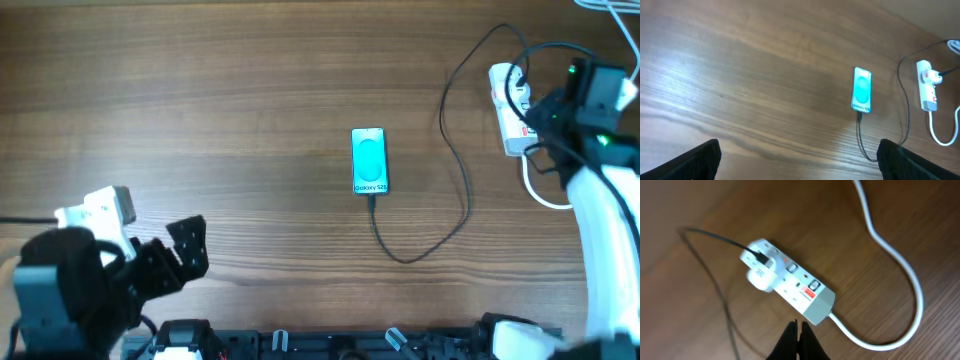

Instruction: Plug charger to phone and switch on socket

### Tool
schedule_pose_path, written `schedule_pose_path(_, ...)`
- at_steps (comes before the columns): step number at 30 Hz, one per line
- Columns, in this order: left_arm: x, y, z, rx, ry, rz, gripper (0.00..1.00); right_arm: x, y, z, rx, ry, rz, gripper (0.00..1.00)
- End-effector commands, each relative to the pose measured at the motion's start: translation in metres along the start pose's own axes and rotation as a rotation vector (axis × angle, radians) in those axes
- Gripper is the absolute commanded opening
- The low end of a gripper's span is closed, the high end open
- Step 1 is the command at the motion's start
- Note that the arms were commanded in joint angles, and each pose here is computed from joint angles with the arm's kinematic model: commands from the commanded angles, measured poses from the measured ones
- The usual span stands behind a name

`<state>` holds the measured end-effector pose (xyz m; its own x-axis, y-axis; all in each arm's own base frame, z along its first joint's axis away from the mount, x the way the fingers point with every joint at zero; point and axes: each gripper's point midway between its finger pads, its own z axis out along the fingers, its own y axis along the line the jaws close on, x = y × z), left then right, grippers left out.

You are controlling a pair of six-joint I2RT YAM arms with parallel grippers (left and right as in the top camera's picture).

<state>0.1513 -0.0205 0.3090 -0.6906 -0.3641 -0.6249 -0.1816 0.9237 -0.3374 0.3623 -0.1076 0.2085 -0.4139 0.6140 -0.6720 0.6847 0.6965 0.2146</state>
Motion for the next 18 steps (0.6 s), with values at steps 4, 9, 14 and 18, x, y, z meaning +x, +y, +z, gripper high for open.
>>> schedule_pose_path(4,0.022,-0.001,-0.072,0.114,-0.331,0.133,1.00,-0.020,0.012,-0.099,-0.257,-0.115,0.059,0.04)
schedule_pose_path(9,0.053,0.002,-0.118,0.204,-0.549,0.163,1.00,-0.026,0.003,-0.156,-0.356,-0.211,0.079,0.04)
schedule_pose_path(14,0.037,0.006,-0.134,0.186,-0.688,0.156,1.00,-0.029,-0.008,-0.196,-0.415,-0.301,0.098,0.05)
schedule_pose_path(18,0.012,0.013,-0.097,0.123,-0.694,0.131,1.00,-0.029,-0.011,-0.206,-0.431,-0.324,0.103,0.04)
